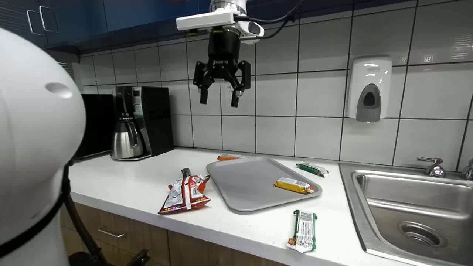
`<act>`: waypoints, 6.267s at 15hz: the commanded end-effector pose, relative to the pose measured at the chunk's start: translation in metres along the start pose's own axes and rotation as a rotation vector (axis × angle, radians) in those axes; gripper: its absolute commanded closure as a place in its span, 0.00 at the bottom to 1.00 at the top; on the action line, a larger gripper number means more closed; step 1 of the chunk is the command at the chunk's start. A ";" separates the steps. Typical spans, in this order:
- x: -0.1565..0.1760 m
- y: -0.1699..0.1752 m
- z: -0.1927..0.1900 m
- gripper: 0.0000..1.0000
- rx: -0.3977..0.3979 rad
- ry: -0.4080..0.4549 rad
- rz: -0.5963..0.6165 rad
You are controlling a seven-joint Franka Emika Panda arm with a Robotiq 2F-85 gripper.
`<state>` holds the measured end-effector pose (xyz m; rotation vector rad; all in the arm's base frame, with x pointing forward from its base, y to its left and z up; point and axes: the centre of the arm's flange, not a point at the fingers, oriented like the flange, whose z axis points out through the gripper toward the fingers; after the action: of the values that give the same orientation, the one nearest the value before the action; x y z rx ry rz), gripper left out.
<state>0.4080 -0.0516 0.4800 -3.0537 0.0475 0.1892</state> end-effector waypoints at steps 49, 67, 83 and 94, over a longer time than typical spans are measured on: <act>-0.019 0.132 0.107 0.00 -0.117 -0.020 0.116; 0.046 0.207 0.180 0.00 -0.213 -0.070 -0.051; 0.022 0.203 0.224 0.00 -0.189 -0.001 -0.131; 0.012 0.206 0.245 0.00 -0.175 -0.012 -0.112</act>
<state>0.3871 -0.2280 0.2220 -3.2227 -0.1436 0.2478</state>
